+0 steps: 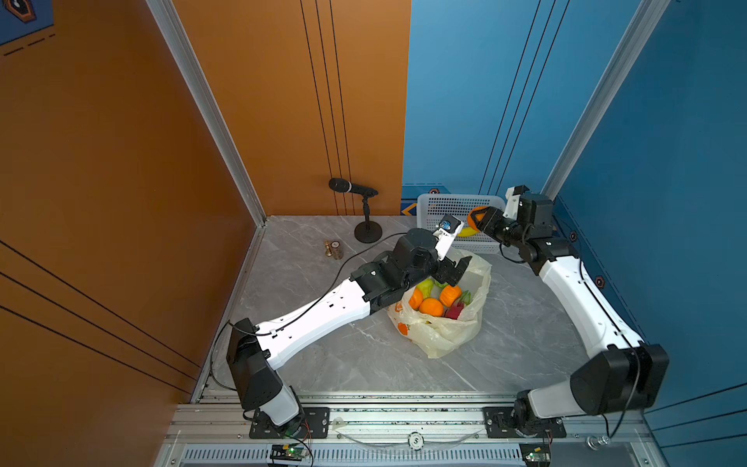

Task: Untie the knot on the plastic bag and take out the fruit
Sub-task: 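Carry the orange into the white basket with the right gripper and release it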

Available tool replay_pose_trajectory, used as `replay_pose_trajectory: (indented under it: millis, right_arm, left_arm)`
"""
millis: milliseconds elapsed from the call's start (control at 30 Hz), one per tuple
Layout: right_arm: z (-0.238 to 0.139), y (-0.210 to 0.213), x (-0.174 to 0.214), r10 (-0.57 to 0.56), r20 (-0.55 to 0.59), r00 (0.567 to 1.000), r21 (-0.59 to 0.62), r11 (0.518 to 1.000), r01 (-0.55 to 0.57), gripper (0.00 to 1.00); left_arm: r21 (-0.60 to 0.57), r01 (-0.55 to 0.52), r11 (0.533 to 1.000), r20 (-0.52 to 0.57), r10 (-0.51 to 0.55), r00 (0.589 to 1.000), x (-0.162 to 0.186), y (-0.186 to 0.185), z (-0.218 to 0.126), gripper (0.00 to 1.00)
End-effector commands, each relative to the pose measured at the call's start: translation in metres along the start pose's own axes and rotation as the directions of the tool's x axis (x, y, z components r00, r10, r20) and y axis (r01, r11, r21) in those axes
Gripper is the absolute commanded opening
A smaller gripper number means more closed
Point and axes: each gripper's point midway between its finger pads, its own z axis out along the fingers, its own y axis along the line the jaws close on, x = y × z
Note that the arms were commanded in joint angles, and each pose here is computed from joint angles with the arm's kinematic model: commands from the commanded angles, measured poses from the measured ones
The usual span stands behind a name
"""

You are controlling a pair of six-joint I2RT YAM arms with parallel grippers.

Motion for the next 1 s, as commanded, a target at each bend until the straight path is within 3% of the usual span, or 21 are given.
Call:
replay_pose_trajectory:
  millis: [0,133,367,700,967]
  right_arm:
    - [0.037,-0.028,-0.021,-0.072,0.026,0.997,0.109,0.992,0.069,0.31]
    - [0.091,-0.068,-0.015,-0.084,-0.039,0.996,0.188,0.978,0.090,0.30]
    - [0.154,-0.126,0.009,-0.132,-0.171,0.976,0.312,0.933,0.181,0.29]
    - [0.185,-0.178,0.026,-0.163,-0.288,0.944,0.442,0.852,0.282,0.29]
    - [0.203,-0.193,0.042,-0.140,-0.341,0.930,0.432,0.855,0.287,0.35]
  left_arm:
    - [-0.040,0.099,0.994,-0.142,-0.104,0.984,0.033,0.019,0.015,0.98]
    - [-0.070,0.078,0.995,-0.138,-0.087,0.987,0.031,0.031,0.021,0.98]
    - [-0.051,0.002,0.999,-0.164,-0.010,0.986,0.037,0.025,0.030,0.98]
    - [-0.038,-0.064,0.997,-0.207,0.055,0.977,0.048,0.003,0.033,0.98]
    - [-0.011,-0.102,0.995,-0.235,0.096,0.967,0.066,-0.014,0.025,0.98]
